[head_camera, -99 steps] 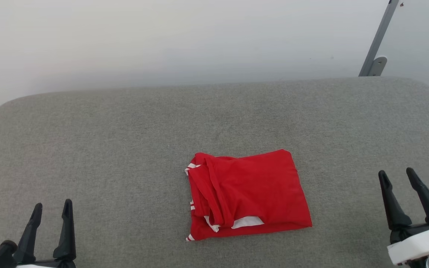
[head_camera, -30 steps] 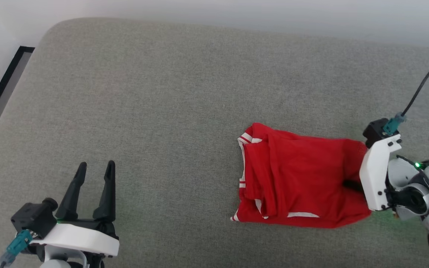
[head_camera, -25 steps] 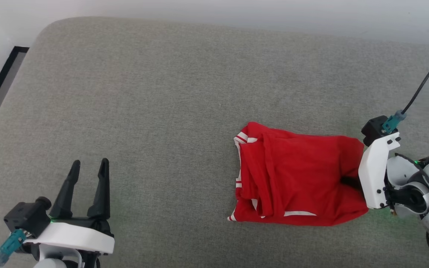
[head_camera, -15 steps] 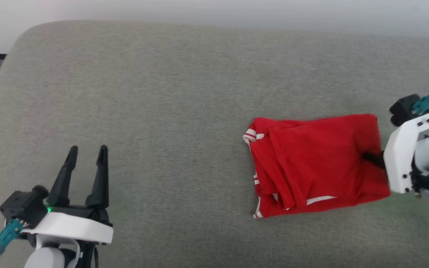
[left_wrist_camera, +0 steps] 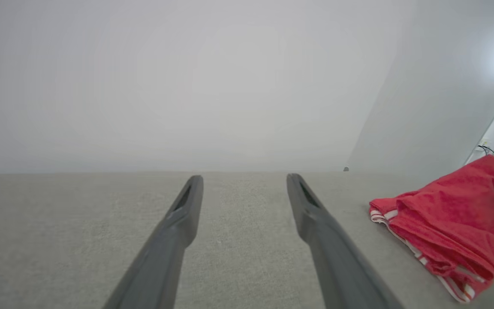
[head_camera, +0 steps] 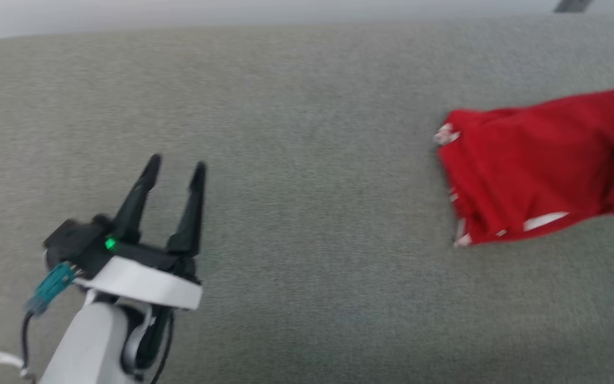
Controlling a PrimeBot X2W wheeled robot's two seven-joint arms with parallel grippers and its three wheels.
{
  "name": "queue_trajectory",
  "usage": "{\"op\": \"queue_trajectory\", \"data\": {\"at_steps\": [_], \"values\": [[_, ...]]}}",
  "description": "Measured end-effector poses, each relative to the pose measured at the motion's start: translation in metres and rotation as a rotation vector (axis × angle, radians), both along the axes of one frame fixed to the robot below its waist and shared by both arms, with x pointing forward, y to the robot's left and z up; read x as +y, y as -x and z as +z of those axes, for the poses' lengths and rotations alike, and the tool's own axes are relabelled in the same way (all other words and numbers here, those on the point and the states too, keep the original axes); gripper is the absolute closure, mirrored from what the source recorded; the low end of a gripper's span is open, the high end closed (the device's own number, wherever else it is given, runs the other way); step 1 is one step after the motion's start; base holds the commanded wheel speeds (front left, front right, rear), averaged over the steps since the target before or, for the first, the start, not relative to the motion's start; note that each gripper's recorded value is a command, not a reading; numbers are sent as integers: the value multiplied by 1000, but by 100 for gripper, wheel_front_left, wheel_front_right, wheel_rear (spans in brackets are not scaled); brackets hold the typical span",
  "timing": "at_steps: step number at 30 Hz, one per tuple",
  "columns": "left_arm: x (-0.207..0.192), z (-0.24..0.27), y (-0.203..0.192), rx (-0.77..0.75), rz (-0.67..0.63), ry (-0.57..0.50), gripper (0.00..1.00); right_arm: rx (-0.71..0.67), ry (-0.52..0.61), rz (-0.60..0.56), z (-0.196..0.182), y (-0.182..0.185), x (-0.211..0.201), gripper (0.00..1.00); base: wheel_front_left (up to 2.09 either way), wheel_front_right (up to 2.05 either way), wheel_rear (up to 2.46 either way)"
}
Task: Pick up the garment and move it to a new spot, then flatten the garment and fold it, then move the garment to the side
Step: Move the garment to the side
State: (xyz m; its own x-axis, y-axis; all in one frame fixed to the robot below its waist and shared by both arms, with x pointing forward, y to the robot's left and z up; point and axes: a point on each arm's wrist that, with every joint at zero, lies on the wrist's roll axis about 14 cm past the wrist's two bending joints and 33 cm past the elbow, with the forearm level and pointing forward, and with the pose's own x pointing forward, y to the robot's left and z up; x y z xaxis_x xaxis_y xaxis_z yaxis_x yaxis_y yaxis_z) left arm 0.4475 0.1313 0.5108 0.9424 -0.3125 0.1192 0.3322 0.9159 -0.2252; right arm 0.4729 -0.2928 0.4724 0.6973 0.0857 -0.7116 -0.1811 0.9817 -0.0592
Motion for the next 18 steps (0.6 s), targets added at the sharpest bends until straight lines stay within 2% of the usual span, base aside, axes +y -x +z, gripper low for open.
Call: {"op": "queue_trajectory", "data": {"at_steps": [6, 18], "values": [[-53, 3, -22, -28, -152, 11, 0, -87, 117, -108, 19, -5, -59, 100, 0, 0, 0], [-125, -4, -45, -48, -367, 36, 0, -145, 346, -250, 35, -14, -142, 100, 0, 0, 0]]}}
